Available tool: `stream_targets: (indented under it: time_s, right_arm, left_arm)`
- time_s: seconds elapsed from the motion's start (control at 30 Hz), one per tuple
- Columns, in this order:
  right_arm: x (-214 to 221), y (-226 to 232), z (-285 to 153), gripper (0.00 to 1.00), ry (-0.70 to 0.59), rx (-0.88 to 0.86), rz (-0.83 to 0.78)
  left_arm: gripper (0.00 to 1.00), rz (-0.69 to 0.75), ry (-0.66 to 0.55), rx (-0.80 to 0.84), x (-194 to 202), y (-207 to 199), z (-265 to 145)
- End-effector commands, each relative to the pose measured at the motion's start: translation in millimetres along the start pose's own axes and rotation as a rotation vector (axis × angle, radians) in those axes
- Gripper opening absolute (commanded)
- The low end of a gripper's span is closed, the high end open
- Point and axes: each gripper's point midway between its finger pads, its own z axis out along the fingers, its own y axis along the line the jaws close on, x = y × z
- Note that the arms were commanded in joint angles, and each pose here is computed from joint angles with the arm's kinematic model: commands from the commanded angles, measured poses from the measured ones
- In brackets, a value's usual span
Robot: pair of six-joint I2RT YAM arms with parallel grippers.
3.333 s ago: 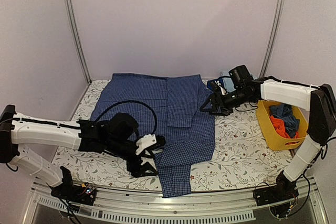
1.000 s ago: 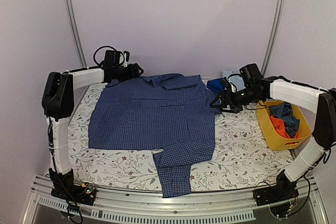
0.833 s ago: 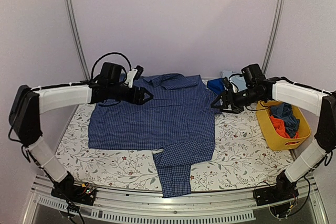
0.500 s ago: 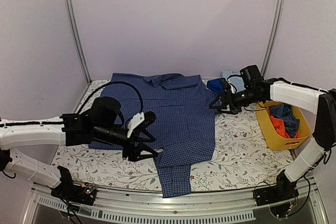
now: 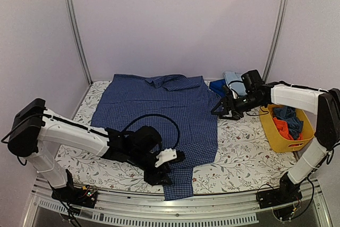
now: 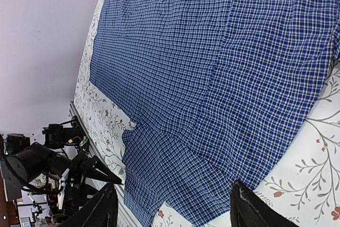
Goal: Fold and stack the mixed laundry pile
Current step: Pick up the flattened T-shirt from the center of the board.
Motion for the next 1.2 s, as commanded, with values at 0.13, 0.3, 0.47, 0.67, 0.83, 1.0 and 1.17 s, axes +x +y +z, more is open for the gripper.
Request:
stream_targets:
  time_s: [0.13, 0.3, 0.47, 0.67, 0.83, 1.0, 1.17]
  right_arm:
    - [39.1, -0.5, -13.9, 0.71, 0.01, -0.001, 0.047]
    - [44.9, -2.3, -14.4, 0.71, 0.016, 0.002, 0.061]
    - [48.6, -1.7, -16.1, 0.71, 0.016, 0.001, 0.064]
    - [39.9, 4.6, -21.8, 0.73, -0.017, 0.002, 0.012]
    - [18.1, 9.4, -31.9, 0.79, -0.1, 0.041, -0.077]
    - [18.4, 4.8, -30.1, 0.81, -0.099, 0.042, -0.037]
    - [19.2, 1.4, -41.0, 0.83, -0.195, 0.084, -0.103]
  left_arm:
    - [0.59, 0.16, -0.028, -0.013, -20.6, -5.5, 15.7]
    - [0.6, 0.205, 0.054, -0.005, -10.6, -3.2, 37.0]
    - [0.66, 0.204, 0.095, -0.034, -2.1, 6.9, 53.5]
    - [0.08, 0.228, 0.14, -0.038, -0.3, 7.0, 52.0]
    - [0.0, 0.228, -0.157, -0.1, -104.7, 17.5, -37.1]
    - [0.0, 0.15, -0.423, -0.284, -193.5, 75.6, -157.2]
    - [0.0, 0.17, -0.527, -0.379, -226.7, 109.7, -213.1]
